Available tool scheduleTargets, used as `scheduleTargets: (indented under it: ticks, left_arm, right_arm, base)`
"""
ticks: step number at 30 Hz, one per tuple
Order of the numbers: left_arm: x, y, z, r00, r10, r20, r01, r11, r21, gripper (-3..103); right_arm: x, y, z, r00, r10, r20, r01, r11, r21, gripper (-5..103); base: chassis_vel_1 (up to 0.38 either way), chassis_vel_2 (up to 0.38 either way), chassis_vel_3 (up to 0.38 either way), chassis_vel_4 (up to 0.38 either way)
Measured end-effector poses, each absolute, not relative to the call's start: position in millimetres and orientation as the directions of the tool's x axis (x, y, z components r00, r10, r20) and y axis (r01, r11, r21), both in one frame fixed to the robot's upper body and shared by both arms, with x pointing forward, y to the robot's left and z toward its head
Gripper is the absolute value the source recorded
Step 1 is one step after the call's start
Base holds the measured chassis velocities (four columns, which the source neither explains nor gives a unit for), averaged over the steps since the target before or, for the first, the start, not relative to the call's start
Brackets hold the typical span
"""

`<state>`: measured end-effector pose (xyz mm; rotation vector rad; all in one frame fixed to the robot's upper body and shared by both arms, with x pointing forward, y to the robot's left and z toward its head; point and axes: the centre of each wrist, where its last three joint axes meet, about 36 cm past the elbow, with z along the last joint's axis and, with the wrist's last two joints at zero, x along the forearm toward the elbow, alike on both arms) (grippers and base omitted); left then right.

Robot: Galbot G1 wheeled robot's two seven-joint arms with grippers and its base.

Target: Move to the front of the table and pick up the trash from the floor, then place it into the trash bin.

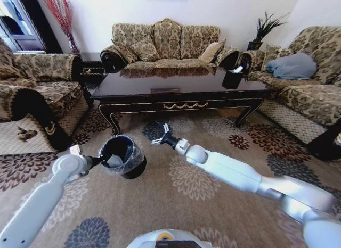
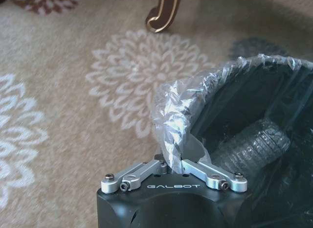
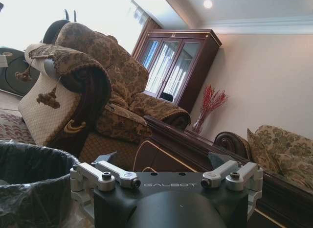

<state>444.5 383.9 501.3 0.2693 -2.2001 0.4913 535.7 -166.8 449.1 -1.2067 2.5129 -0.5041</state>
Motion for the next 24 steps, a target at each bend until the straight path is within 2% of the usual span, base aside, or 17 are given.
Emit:
scheduleTargets:
  ticks: [6,9,24]
  left_arm:
    - [448.7,394.8,466.1,-0.562,-0.089,0.822,-0.393,0.903,-0.171,0]
    - [449.6,388.6,447.6,-0.541,-0.071,0.838,-0.394,0.902,-0.178,0]
    - [461.0,385.5,432.8,-0.539,-0.081,0.838,-0.39,0.906,-0.163,0]
  right_arm:
    - [524.4,-180.7,437.9,-0.62,-0.777,-0.106,-0.678,0.599,-0.426,100]
    - [521.5,-184.0,433.1,-0.627,-0.773,-0.099,-0.676,0.602,-0.424,100]
    - [516.7,-189.9,420.9,-0.647,-0.759,-0.079,-0.668,0.613,-0.421,100]
  base:
    - [0.0,0.0,0.0,0.0]
    - [0.0,0.0,0.0,0.0]
    - [0.0,0.0,0.0,0.0]
